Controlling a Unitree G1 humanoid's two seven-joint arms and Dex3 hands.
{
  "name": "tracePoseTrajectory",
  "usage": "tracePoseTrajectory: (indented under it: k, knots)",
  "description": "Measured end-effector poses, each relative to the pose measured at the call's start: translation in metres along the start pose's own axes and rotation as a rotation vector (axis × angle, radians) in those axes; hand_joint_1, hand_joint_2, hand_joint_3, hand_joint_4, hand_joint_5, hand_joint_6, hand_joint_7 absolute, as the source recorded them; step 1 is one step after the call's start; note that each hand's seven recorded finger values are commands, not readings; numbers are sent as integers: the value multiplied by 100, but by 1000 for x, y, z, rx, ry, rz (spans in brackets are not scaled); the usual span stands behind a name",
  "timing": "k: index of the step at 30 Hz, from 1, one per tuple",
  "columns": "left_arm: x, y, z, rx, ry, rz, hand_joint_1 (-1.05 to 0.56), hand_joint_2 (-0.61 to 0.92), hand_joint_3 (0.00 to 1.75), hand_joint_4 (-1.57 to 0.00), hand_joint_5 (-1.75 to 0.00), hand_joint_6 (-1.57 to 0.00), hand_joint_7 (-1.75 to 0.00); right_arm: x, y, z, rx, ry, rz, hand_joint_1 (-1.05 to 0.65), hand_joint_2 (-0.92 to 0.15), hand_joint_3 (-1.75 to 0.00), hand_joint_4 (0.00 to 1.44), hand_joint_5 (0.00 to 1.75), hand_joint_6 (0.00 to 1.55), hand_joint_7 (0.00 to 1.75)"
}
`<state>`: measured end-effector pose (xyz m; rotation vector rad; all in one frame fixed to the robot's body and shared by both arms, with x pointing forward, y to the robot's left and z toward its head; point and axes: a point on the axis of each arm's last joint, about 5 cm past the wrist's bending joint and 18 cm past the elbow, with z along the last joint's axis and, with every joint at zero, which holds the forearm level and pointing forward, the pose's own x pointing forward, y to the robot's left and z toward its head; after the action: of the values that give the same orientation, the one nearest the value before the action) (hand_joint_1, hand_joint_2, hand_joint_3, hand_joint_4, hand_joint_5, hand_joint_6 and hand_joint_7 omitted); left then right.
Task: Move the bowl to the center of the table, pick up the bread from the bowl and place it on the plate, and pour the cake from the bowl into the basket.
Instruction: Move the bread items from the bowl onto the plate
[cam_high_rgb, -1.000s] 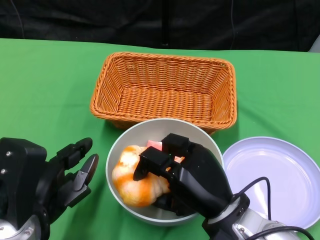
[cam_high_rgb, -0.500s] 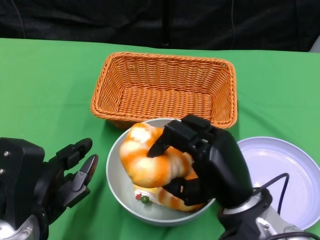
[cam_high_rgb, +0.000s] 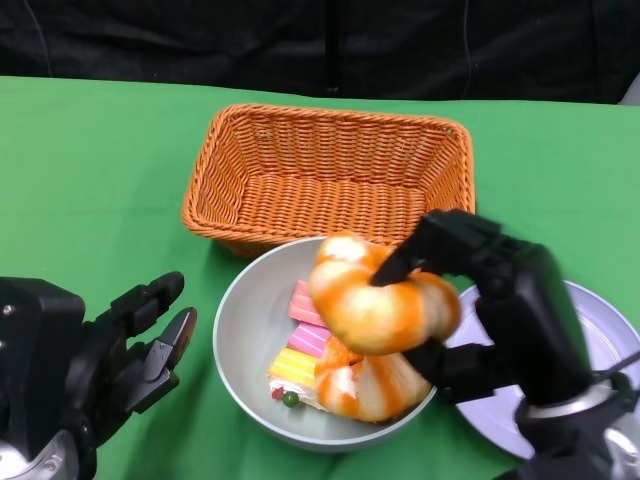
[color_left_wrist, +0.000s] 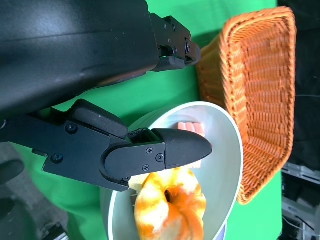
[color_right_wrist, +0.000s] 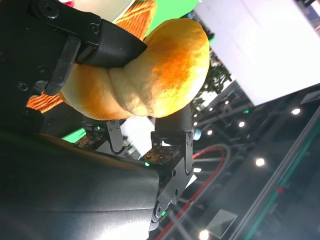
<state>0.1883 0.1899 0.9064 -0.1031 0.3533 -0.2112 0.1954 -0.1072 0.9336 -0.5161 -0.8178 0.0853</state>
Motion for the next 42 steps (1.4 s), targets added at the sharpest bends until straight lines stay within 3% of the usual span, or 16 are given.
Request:
tracePoseTrajectory:
  k: [5,10,20,26,36,38,39,40,41,42]
  knots:
    - [-2,-3,-1,74,-65,13,-78,92,61,0,-62,-19,-1,-5,-20,-6,-26,10,-22,-12,-11,-174,98,175,83,156]
    - [-5,-6,-1,144,-176,41,-69,92,59,0,-69,-22,-2,-16,-38,-12,-68,60,-53,-11,-10,-174,98,175,85,153]
    - [-6,-10,-10,225,-390,94,-65,92,48,-9,-81,-29,-5,-37,-63,-22,-221,161,-29,-13,-10,-172,97,175,87,148]
    - [-6,-11,-14,252,-473,111,-66,92,49,-7,-91,-31,-6,-42,-70,-28,-319,218,13,-16,-14,-164,99,175,85,155]
    - [-7,-9,-17,261,-505,118,-64,92,50,-4,-96,-30,-6,-53,-67,-48,-521,322,98,-13,-18,-155,100,175,88,151]
    - [-8,-9,-18,262,-504,120,-64,92,50,-4,-97,-30,-6,-53,-65,-49,-555,344,126,-15,-21,-150,97,175,90,138]
    - [-9,-9,-18,262,-506,120,-64,92,50,-4,-97,-30,-6,-53,-65,-50,-569,358,146,-17,-25,-144,94,175,93,124]
    - [-9,-9,-19,262,-508,120,-64,92,49,-4,-97,-29,-6,-54,-65,-51,-587,382,176,-18,-32,-125,87,170,95,100]
    - [-9,-9,-19,260,-509,120,-64,92,49,-3,-97,-29,-6,-54,-65,-51,-596,409,209,-19,-40,-108,83,159,97,76]
    - [-9,-8,-19,260,-509,120,-64,92,49,-4,-97,-30,-6,-54,-65,-52,-604,435,243,-22,-50,-89,75,131,93,48]
